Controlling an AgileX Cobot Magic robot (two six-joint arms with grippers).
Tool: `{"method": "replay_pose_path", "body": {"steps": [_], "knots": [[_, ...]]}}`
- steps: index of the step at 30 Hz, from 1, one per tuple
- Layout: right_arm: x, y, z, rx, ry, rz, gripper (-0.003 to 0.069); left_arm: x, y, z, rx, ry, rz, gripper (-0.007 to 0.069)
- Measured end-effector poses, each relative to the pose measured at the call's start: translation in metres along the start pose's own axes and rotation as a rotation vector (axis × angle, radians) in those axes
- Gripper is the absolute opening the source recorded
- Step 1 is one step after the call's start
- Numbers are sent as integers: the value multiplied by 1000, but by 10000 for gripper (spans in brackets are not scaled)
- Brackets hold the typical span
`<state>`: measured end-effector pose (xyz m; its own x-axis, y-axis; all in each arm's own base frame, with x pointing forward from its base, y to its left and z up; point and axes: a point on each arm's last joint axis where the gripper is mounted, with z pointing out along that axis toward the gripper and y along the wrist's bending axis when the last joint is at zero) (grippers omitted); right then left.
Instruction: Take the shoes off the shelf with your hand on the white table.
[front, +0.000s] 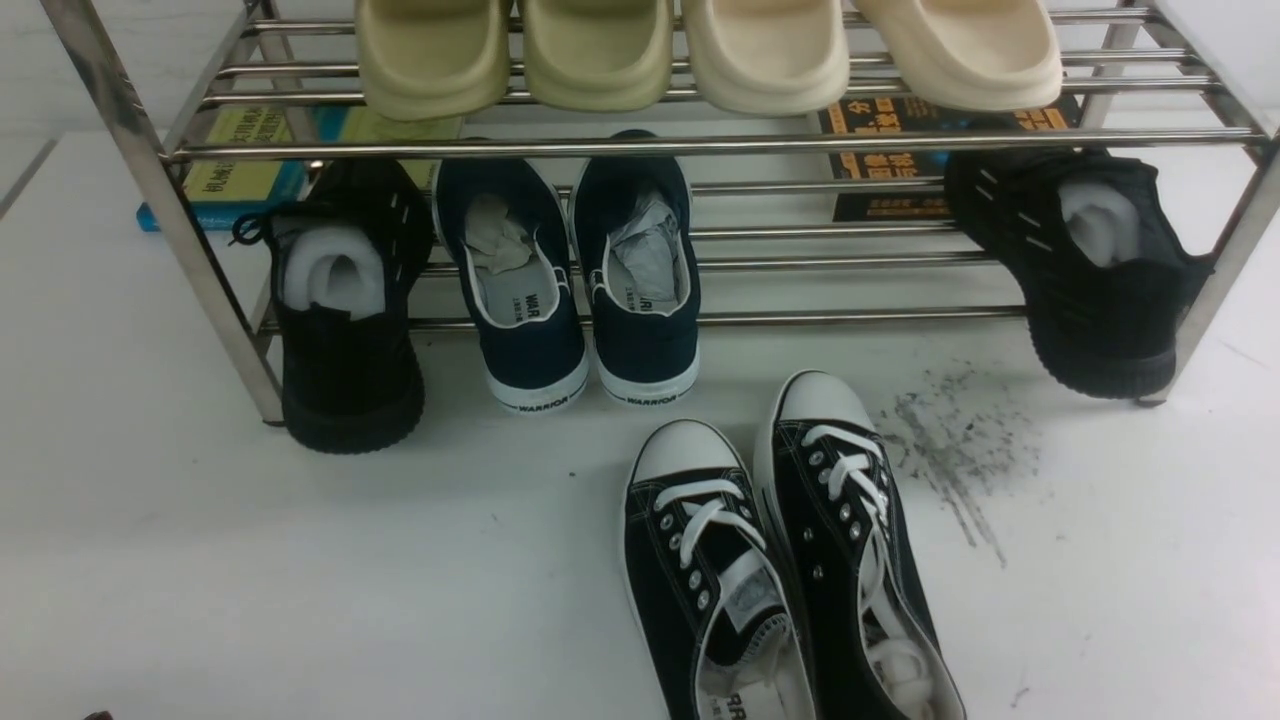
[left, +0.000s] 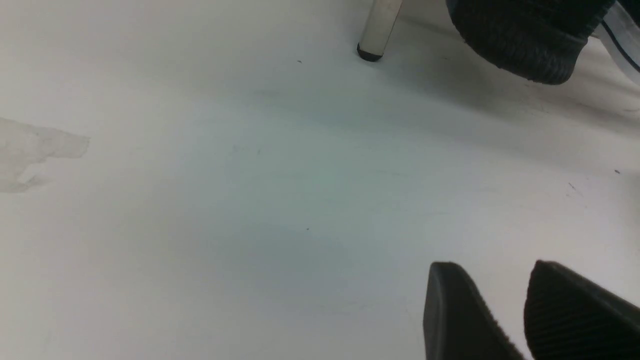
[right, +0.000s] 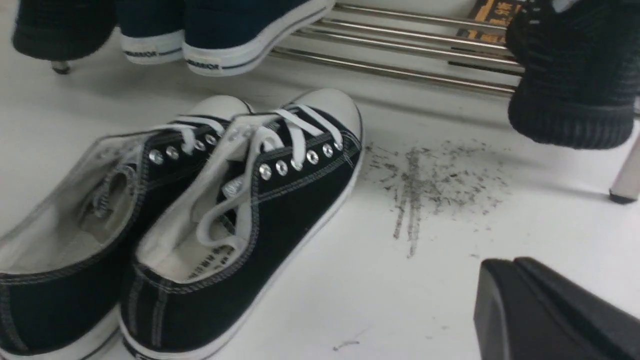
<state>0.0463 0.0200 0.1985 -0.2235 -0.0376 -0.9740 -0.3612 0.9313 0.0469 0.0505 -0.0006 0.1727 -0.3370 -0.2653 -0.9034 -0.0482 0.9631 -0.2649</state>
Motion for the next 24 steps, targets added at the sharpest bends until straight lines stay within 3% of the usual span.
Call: {"method": "replay_pose_path", "body": {"steps": [5, 24], "knots": [[21, -7, 7, 102, 55, 24, 5, 0, 0, 0, 0, 0, 0, 242], [23, -20, 4, 358, 72, 60, 20, 0, 0, 0, 0, 0, 0, 242]]}}
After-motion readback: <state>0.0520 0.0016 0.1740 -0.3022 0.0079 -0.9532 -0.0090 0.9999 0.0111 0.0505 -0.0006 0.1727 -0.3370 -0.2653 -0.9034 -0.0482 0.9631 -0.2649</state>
